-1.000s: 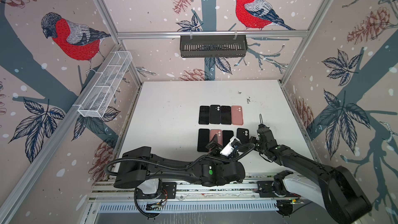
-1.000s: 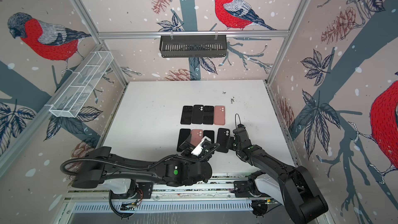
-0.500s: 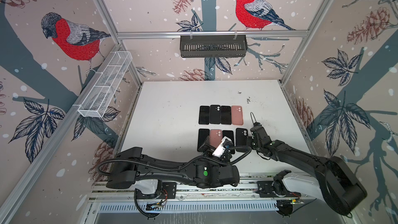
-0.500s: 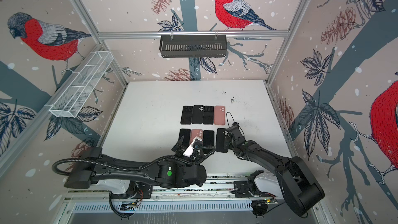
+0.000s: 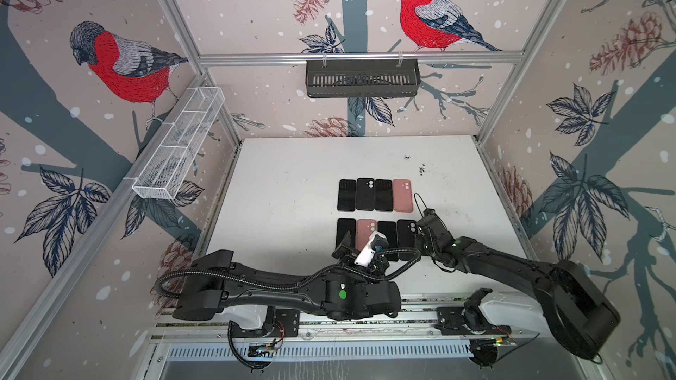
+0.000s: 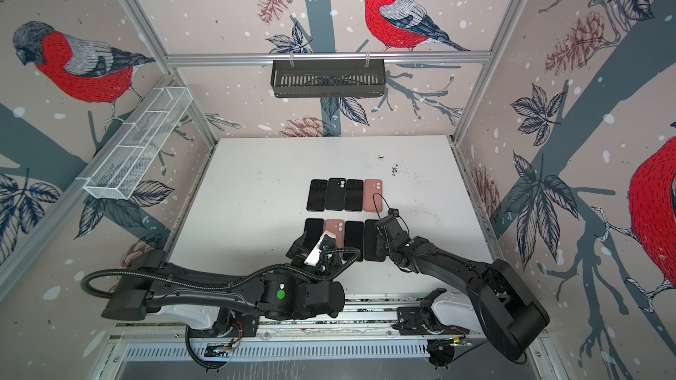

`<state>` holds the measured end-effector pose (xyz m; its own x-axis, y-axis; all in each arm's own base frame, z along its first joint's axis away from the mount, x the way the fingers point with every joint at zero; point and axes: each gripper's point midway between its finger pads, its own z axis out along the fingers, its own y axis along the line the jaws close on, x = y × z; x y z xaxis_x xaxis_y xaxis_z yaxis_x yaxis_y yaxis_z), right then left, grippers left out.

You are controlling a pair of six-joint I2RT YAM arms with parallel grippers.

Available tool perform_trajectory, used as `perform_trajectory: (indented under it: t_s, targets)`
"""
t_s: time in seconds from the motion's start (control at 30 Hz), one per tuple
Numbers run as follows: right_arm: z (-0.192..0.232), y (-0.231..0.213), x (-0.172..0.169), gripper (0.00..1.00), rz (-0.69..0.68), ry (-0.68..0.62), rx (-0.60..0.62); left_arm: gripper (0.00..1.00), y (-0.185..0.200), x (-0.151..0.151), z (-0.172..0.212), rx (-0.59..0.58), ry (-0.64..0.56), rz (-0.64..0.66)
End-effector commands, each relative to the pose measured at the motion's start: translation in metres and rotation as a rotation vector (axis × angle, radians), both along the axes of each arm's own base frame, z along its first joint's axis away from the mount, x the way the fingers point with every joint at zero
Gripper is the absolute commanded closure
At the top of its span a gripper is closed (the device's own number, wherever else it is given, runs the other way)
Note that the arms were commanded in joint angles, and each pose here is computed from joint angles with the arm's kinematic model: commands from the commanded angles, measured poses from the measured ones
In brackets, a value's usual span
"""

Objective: Take the phone out of the phone case

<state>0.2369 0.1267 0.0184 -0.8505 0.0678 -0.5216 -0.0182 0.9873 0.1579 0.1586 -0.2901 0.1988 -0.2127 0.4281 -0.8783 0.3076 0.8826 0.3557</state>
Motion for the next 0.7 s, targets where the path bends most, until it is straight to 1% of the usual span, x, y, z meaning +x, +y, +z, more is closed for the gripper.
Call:
perform_trajectory:
  t_s: [0.0,0.1,0.2,0.23,0.3,0.37,0.4,0.53,0.6,0.67]
  targets:
    - [0.0,-0.008,-0.005,0.73,-0.015,0.009,-0.026,0.03,0.008,0.001,0.003,-0.041,-0.008,0.031]
    - [0.008,-0.008,-0.003,0.6,-0.026,-0.021,-0.007,0.03,0.012,0.001,0.004,-0.059,-0.001,0.038]
    - [0.026,-0.005,0.002,0.47,-0.038,-0.078,0.036,0.02,0.018,0.001,0.007,-0.095,0.004,0.047]
    - [0.035,-0.004,0.004,0.4,-0.041,-0.106,0.057,0.02,0.02,0.001,0.009,-0.112,0.005,0.049]
    - [0.054,-0.001,0.008,0.22,-0.033,-0.162,0.087,0.02,0.027,0.002,0.014,-0.149,-0.001,0.064]
    - [0.079,-0.003,0.014,0.03,-0.03,-0.243,0.1,0.02,0.041,0.006,0.02,-0.213,-0.006,0.093]
    - [0.09,-0.005,0.016,0.0,-0.03,-0.285,0.104,0.02,0.048,0.01,0.023,-0.244,-0.006,0.108]
    - [0.143,-0.02,0.025,0.0,-0.072,-0.519,0.144,0.02,0.09,0.037,0.034,-0.402,0.014,0.179]
    - [0.166,-0.032,0.032,0.0,-0.108,-0.629,0.152,0.02,0.115,0.048,0.047,-0.476,-0.041,0.203]
    - [0.179,-0.049,0.041,0.0,-0.144,-0.708,0.122,0.02,0.155,0.057,0.064,-0.561,-0.136,0.271]
